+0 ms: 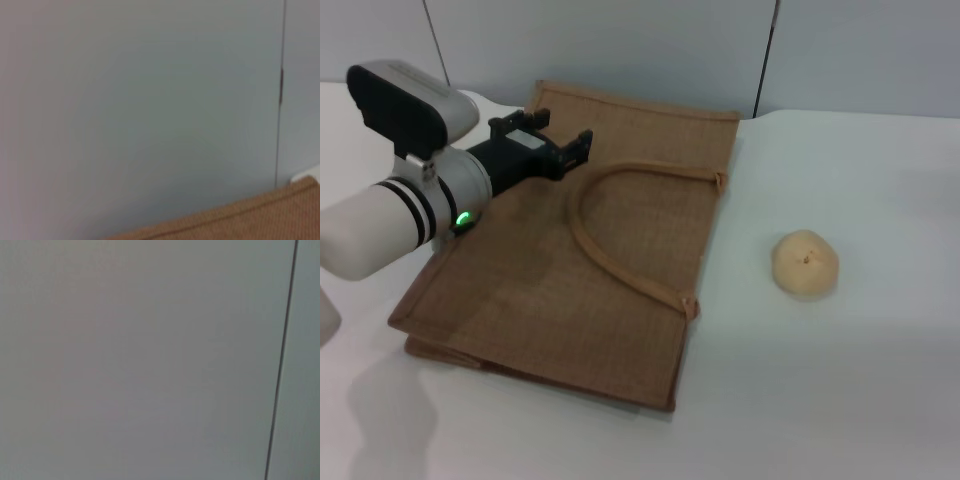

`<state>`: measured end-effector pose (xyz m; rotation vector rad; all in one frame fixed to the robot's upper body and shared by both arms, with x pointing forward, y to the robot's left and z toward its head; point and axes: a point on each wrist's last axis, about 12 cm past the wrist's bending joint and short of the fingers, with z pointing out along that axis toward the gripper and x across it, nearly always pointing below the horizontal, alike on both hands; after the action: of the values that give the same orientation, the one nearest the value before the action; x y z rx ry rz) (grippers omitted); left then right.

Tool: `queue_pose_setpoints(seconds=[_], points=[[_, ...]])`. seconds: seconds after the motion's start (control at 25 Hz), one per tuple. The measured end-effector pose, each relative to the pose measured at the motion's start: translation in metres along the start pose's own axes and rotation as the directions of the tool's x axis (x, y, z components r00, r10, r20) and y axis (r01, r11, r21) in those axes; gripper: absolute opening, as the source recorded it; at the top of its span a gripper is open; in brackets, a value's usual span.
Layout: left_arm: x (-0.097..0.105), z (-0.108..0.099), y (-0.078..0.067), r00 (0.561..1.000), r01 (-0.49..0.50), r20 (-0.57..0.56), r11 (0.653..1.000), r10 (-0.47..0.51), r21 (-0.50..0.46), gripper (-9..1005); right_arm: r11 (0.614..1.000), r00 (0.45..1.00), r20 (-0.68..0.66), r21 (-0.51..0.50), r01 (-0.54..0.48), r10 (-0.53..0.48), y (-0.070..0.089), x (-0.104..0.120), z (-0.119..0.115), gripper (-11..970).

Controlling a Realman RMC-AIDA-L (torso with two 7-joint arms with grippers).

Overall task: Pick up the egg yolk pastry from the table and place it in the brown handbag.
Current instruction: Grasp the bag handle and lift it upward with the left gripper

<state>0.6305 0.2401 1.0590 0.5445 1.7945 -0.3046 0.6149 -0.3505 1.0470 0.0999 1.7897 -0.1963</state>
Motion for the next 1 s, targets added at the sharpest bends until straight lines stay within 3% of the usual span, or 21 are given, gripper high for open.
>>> queue_pose_setpoints(seconds=[0.44,1.0], points=[[-0.005,0.004,-0.007,0.996,-0.071,-0.049,0.993,0.076,0.098,694,1.0,1.0,0.0,0.003,0.001,-0.001,-0.001,0.0,0.0,893],[-0.001,0.004,-0.011,0.993,-0.083,-0.075,0.989,0.092,0.125,694,1.0,1.0,0.0,0.003,0.0,0.0,-0.002,0.0,0.0,893]])
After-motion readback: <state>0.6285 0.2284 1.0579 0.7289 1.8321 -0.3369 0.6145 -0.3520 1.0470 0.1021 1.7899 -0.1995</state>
